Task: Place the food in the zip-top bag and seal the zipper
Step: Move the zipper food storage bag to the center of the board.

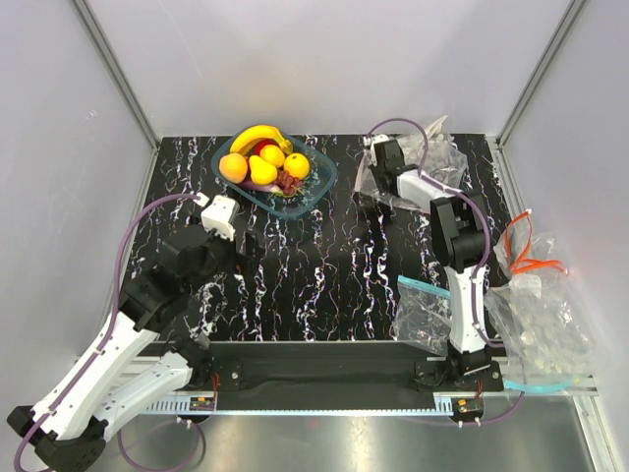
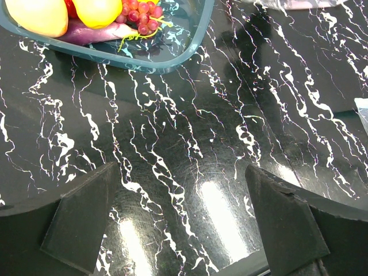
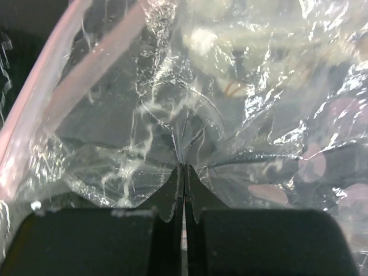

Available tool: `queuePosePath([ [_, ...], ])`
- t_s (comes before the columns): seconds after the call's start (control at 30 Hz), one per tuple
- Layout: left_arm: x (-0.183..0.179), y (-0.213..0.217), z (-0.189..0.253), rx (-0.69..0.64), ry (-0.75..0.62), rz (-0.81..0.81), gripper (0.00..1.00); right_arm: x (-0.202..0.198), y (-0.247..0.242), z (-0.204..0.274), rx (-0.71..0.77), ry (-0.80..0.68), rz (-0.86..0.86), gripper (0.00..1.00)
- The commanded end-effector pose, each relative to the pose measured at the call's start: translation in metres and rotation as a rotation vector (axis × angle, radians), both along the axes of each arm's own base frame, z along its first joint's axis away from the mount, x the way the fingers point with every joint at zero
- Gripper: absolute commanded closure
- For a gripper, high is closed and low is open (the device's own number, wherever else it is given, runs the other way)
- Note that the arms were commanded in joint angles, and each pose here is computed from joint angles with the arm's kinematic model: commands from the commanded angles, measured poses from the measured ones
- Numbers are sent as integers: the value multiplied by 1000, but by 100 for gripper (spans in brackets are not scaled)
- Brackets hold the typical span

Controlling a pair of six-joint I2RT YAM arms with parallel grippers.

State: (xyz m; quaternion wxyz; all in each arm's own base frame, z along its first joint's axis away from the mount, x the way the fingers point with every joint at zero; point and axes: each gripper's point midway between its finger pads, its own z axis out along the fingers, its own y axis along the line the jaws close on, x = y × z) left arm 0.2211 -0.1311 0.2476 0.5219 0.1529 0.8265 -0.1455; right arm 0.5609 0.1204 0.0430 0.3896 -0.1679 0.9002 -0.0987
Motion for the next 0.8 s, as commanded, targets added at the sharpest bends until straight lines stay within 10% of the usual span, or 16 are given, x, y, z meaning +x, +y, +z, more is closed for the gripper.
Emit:
queuePosePath([
  [0.0,4,-3,10,-24,-35,-7,1,-8,12,39,100,-73,26,100],
  [0.77,2,-2,12,-29,-42,-4,1,-170,12,91,470,-63,-11,100],
])
